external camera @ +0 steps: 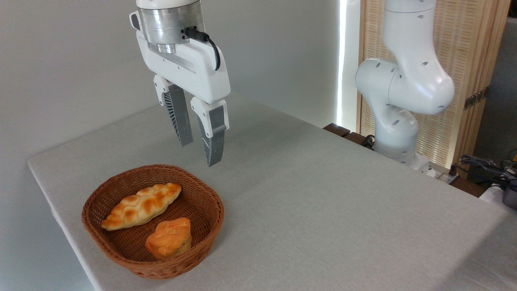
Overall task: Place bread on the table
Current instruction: 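Lower the open gripper toward the orange bun in the wicker basket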
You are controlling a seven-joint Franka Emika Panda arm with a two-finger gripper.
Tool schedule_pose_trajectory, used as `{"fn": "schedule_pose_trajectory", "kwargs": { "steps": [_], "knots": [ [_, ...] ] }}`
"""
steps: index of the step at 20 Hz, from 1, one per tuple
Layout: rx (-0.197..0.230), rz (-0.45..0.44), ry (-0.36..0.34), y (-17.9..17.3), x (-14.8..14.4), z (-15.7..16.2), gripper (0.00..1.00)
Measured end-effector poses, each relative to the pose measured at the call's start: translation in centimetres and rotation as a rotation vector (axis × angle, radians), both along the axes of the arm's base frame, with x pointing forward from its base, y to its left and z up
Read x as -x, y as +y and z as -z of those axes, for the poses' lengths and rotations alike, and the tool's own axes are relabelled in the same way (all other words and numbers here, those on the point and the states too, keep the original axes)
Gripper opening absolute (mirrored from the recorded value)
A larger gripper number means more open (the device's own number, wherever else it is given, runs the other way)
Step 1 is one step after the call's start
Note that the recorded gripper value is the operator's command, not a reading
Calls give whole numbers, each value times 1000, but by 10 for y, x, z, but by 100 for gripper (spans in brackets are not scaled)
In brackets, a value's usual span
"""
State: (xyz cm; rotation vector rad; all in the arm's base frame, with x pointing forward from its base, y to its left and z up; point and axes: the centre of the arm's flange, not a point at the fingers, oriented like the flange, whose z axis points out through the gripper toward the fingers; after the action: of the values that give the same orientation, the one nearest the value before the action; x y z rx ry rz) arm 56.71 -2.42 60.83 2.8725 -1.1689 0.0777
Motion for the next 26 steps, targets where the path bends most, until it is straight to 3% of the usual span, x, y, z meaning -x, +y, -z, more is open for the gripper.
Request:
{"fn": "schedule_pose_trajectory", "kwargs": {
  "steps": [19,26],
  "knots": [
    [1,6,4,-4,-6,8,100],
    [7,22,-118,-8,-47,43,100]
  ]
}}
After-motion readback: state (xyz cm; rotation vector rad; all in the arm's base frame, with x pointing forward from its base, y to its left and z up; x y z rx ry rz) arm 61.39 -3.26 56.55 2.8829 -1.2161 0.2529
